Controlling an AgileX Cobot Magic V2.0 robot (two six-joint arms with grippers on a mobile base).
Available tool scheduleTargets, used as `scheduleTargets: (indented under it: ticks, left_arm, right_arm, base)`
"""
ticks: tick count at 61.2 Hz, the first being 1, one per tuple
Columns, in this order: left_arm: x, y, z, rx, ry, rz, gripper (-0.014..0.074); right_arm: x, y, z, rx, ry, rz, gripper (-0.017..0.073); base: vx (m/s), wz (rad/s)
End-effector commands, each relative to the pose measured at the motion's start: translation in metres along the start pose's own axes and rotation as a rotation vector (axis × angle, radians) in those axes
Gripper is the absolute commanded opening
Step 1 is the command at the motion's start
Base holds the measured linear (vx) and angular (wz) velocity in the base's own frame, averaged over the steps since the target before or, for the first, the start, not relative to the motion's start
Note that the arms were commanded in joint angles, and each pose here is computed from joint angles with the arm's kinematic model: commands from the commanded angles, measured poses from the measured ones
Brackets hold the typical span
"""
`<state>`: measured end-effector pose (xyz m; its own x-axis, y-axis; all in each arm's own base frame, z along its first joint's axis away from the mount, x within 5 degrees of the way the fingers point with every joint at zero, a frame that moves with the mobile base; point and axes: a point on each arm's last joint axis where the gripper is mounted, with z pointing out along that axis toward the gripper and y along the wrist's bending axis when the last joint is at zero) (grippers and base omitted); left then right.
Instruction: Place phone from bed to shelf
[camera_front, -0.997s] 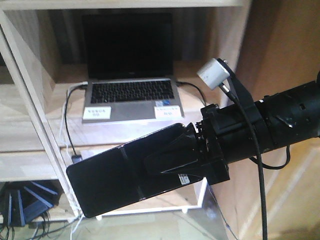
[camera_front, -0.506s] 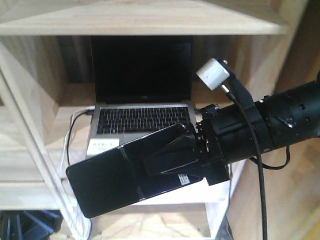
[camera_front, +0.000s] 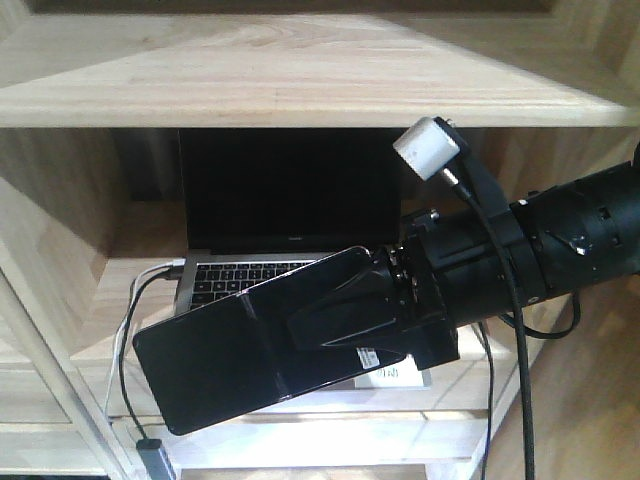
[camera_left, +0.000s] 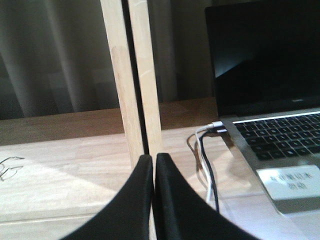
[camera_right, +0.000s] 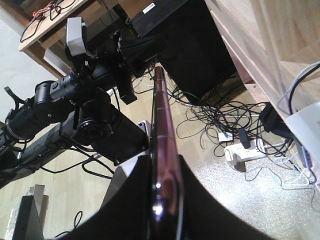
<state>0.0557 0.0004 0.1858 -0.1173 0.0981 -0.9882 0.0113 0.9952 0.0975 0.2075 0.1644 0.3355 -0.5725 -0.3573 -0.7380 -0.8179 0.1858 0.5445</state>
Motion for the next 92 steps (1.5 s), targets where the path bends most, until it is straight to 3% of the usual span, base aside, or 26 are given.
scheduleTargets:
  ticks: [1, 92]
  left_arm:
    - [-0.0153, 0.0010, -0.0027, -0.003, -0.104, -0.008, 0.0001]
    - [-0.0153, 0.0010, -0.0027, -0.003, -0.104, -0.008, 0.0001]
  right_arm:
    - [-0.0100, 0.0221, -0.0081, -0.105, -0.055, -0.027, -0.0001]
    - [-0.0099, 0.0222, -0.0081, -0.107, -0.054, -0.027, -0.0001]
  base:
    - [0.09, 0.04]
    - [0.01, 0.00]
